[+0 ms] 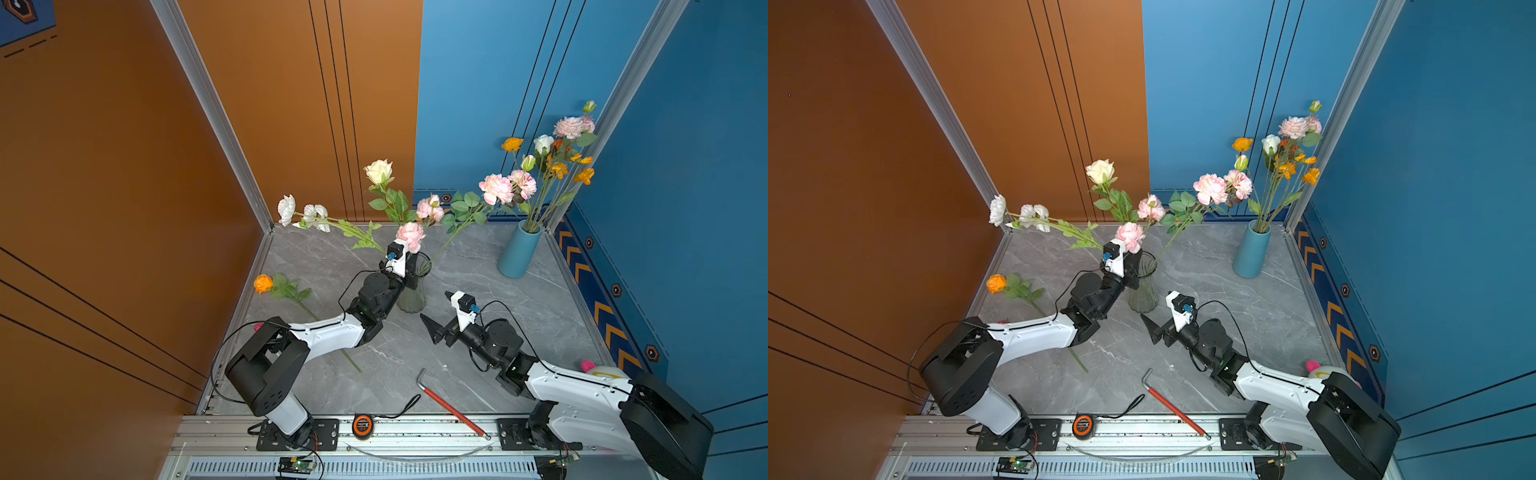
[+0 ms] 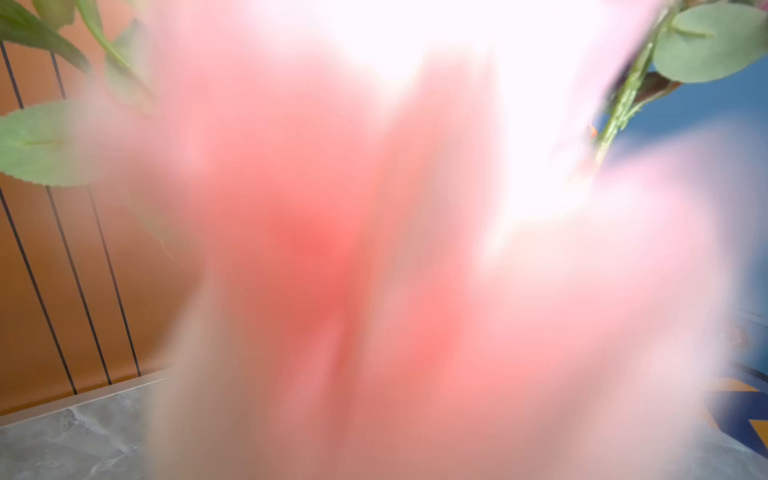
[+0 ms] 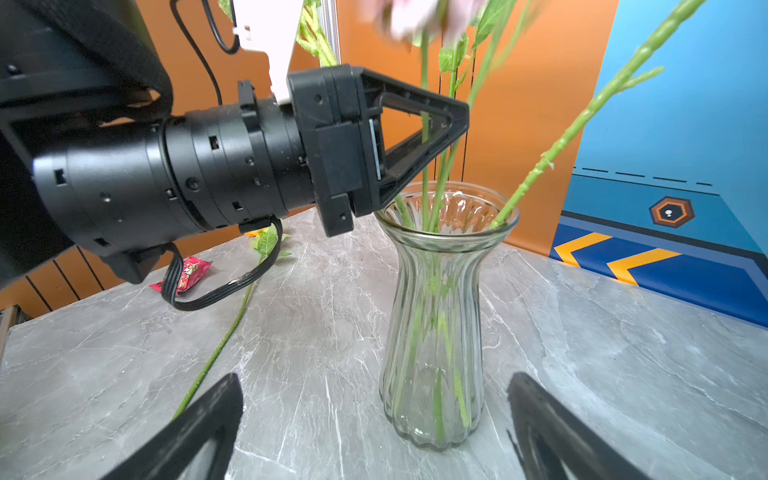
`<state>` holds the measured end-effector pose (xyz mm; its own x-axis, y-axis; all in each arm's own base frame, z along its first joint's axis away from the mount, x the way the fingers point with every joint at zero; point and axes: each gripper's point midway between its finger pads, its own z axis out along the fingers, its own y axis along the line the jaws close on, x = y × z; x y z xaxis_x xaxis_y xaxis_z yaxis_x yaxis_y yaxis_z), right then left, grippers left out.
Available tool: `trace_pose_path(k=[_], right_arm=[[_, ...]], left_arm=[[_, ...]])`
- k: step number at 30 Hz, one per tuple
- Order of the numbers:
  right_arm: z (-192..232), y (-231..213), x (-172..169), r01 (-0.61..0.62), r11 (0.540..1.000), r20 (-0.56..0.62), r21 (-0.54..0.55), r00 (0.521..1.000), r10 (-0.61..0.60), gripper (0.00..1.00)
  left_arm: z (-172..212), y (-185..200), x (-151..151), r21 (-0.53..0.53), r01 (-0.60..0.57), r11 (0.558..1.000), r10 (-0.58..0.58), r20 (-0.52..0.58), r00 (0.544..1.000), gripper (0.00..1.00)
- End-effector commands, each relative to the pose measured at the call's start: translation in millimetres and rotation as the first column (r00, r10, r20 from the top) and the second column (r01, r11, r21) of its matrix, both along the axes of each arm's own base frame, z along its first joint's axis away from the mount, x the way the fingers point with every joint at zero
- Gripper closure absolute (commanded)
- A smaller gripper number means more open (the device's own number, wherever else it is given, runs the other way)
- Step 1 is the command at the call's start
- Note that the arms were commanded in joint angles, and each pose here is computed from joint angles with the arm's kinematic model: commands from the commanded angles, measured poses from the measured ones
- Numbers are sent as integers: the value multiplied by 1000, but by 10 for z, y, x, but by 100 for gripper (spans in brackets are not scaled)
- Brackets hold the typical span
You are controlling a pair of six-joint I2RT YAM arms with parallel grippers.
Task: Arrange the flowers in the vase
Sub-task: 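Lower the pink rose stems into the glass vase and open the left gripper, then draw the left gripper back and close it on the orange rose stem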
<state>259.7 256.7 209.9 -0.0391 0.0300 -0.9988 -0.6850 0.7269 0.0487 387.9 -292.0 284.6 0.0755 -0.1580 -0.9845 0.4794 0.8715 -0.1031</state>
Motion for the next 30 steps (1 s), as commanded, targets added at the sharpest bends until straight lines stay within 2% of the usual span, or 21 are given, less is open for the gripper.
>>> trace_pose_path(k=[1, 5, 8, 13, 17, 24, 27, 28, 30], right_arm=[[-26, 25, -17, -15, 1000, 3, -14, 1000, 15, 0], [-25, 21, -16, -14, 1000, 4, -14, 1000, 14, 0], [-33, 23, -15, -15, 1000, 3, -17, 1000, 15, 0], [-43, 37, -17, -21, 1000, 0, -19, 1000, 21, 0], [-54, 42, -14, -22, 1000, -3, -20, 1000, 22, 0], [-79, 73, -15, -36, 999, -9, -22, 999, 36, 0], [-69, 100, -41, -53, 998, -8, -19, 999, 52, 0], [-59, 112, -56, -58, 998, -3, -23, 998, 58, 0], [-52, 155, -100, -71, 996, 6, -45, 997, 72, 0]], left_arm=[[219, -43, 7, -49, -4, 999, 6, 43, 999, 69], [183, -97, 6, -46, 9, 999, -7, 37, 999, 69], [173, -112, -8, -46, 19, 999, -18, 33, 999, 63], [195, -129, -146, -39, 82, 996, -80, 41, 996, 38], [135, -93, -279, 12, 128, 992, -128, 0, 992, 25], [202, -25, -657, 117, 265, 957, -258, -71, 964, 16], [195, 138, -782, 154, 243, 958, -223, -133, 966, 15], [155, 210, -823, 167, 229, 959, -203, -162, 966, 10], [40, 409, -925, 201, 195, 960, -149, -223, 963, 11]])
